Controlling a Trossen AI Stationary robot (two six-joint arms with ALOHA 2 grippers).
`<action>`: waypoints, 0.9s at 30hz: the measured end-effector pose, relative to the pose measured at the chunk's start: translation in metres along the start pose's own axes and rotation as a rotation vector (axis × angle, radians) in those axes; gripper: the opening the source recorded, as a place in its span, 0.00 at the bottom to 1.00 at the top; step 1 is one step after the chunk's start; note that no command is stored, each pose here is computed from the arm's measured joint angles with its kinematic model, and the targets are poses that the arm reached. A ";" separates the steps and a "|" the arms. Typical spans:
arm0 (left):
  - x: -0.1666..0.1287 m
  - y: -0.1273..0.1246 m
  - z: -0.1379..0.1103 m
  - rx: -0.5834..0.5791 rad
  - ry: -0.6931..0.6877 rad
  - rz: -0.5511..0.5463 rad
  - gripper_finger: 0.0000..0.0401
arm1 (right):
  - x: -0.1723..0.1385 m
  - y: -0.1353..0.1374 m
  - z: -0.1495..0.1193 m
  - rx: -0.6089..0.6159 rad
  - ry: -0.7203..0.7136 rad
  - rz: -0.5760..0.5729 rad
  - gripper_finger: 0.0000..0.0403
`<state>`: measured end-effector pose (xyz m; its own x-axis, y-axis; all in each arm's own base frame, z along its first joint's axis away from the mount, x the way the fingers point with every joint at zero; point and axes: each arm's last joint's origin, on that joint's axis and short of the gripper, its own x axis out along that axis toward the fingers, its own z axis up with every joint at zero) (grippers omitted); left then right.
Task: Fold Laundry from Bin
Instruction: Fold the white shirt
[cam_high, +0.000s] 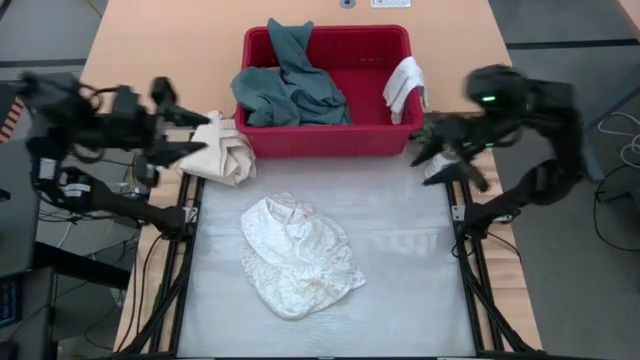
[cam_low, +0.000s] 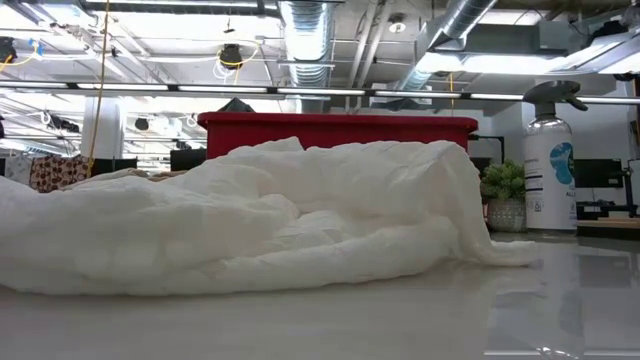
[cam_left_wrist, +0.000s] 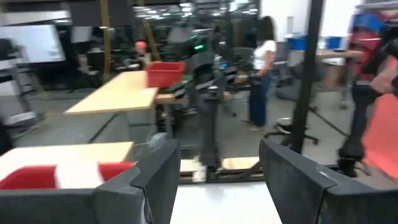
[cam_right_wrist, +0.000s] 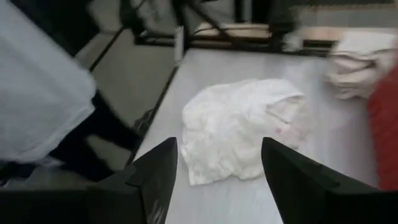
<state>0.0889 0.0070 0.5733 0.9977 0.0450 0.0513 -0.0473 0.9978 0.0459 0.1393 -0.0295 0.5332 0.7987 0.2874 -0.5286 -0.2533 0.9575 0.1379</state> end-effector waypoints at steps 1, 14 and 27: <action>-0.008 0.000 0.000 -0.003 -0.002 0.024 0.52 | -0.011 0.005 -0.004 -0.001 -0.022 -0.035 0.62; -0.052 0.000 -0.020 -0.043 0.128 0.122 0.52 | -0.120 0.091 -0.063 -0.041 -0.430 -0.407 0.59; -0.029 -0.002 -0.072 -0.050 -0.054 0.106 0.52 | -0.094 0.085 -0.104 -0.010 -0.536 -0.512 0.59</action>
<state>0.0639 0.0075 0.4999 0.9830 0.1489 0.1071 -0.1484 0.9889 -0.0125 -0.0145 0.0223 0.5077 0.9744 -0.2206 -0.0428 0.2197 0.9753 -0.0248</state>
